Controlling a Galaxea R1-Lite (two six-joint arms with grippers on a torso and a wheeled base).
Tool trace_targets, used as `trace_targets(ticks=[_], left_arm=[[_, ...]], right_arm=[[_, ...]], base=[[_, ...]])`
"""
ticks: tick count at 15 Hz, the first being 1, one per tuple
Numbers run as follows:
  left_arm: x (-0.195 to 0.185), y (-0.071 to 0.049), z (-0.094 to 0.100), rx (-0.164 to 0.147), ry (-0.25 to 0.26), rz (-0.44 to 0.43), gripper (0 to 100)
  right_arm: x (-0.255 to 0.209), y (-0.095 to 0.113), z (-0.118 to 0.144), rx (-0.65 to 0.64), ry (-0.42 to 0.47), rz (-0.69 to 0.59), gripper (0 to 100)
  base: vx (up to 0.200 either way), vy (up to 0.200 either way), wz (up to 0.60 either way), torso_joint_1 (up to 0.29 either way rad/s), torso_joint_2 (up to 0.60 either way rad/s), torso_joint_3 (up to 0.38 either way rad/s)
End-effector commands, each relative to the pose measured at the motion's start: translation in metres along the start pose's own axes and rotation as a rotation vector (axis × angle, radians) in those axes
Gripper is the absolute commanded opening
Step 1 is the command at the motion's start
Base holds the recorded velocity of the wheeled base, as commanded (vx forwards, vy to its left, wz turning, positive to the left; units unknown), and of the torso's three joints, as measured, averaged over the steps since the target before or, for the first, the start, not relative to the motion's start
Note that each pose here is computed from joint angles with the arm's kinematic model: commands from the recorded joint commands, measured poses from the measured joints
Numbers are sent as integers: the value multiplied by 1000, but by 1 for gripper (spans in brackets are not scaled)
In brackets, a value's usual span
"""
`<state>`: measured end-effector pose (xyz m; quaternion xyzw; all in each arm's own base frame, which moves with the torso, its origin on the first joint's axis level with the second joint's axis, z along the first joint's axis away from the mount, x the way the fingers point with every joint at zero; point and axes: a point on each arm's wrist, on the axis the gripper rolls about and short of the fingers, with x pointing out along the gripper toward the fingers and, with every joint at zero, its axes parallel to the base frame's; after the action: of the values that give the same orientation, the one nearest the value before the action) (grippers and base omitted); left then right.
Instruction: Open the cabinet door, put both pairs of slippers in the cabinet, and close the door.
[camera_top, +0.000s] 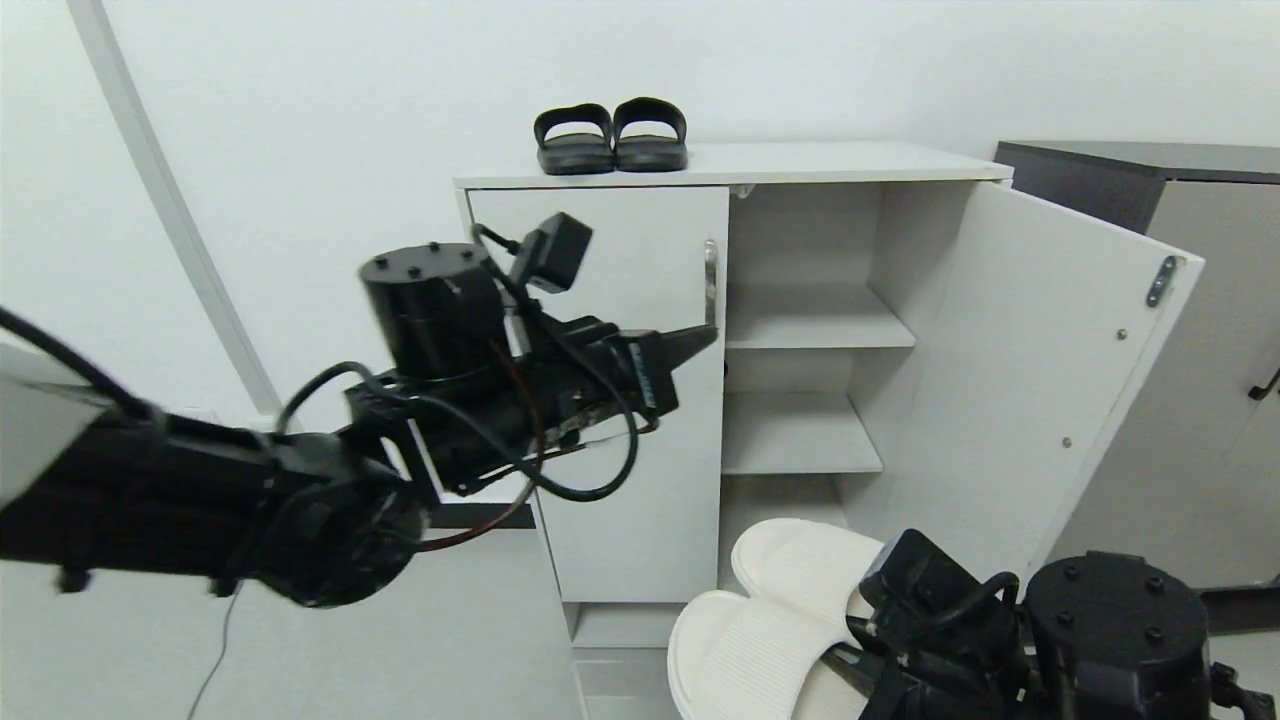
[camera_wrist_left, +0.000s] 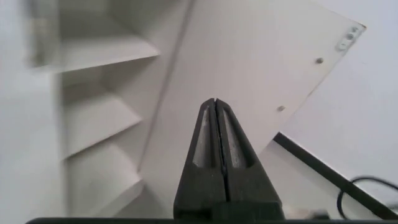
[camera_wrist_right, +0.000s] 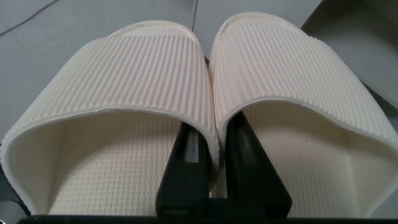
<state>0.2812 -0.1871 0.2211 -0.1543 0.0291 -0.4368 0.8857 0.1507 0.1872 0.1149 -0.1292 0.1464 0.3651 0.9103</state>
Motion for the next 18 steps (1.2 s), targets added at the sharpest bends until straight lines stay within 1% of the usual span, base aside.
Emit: trace_targets(ticks=[1, 2, 4, 6, 7, 8, 9, 10, 11, 12, 13, 14, 16, 18], left_arm=[[-102, -12, 26, 31, -84, 105, 0], [-131, -17, 23, 33, -88, 147, 0], [-184, -30, 10, 35, -94, 216, 0], [-216, -43, -1, 51, -121, 248, 0], [-236, -50, -6, 90, -139, 303, 0], [-246, -52, -10, 118, -146, 363, 0], [-269, -58, -21, 148, -151, 514, 0], [-285, -66, -32, 168, -144, 587, 0], [-301, -76, -47, 182, -120, 652, 0], [-313, -83, -57, 204, -102, 729, 0], [-323, -88, -65, 246, -83, 804, 0], [-327, -91, -70, 257, -88, 842, 0], [-334, -95, -80, 269, -127, 919, 0], [-336, -91, -95, 277, -113, 973, 0]], right_arm=[[2, -2, 0, 3, 1, -7, 0], [2, -2, 1, 4, 0, -9, 0], [2, -2, 0, 4, 1, -12, 0], [2, -2, 0, 4, 2, -13, 0], [2, -2, -1, 3, 5, -15, 0], [1, -2, -1, 2, 5, -15, 0], [1, -2, -1, 3, 5, -15, 0], [2, -2, -1, 2, 5, -15, 0], [2, -2, -1, 1, 8, -14, 0], [3, -2, -2, 1, 11, -14, 0], [3, -2, -2, 1, 11, -14, 0], [3, -2, -2, 1, 11, -14, 0], [3, -2, -2, -1, 12, -14, 0], [4, -1, -3, -4, 17, -14, 0]], base=[[0, 0, 0, 0, 0, 0], [0, 0, 0, 0, 0, 0], [0, 0, 0, 0, 0, 0], [0, 0, 0, 0, 0, 0], [0, 0, 0, 0, 0, 0], [0, 0, 0, 0, 0, 0], [0, 0, 0, 0, 0, 0], [0, 0, 0, 0, 0, 0], [0, 0, 0, 0, 0, 0], [0, 0, 0, 0, 0, 0], [0, 0, 0, 0, 0, 0], [0, 0, 0, 0, 0, 0], [0, 0, 0, 0, 0, 0], [0, 0, 0, 0, 0, 0]])
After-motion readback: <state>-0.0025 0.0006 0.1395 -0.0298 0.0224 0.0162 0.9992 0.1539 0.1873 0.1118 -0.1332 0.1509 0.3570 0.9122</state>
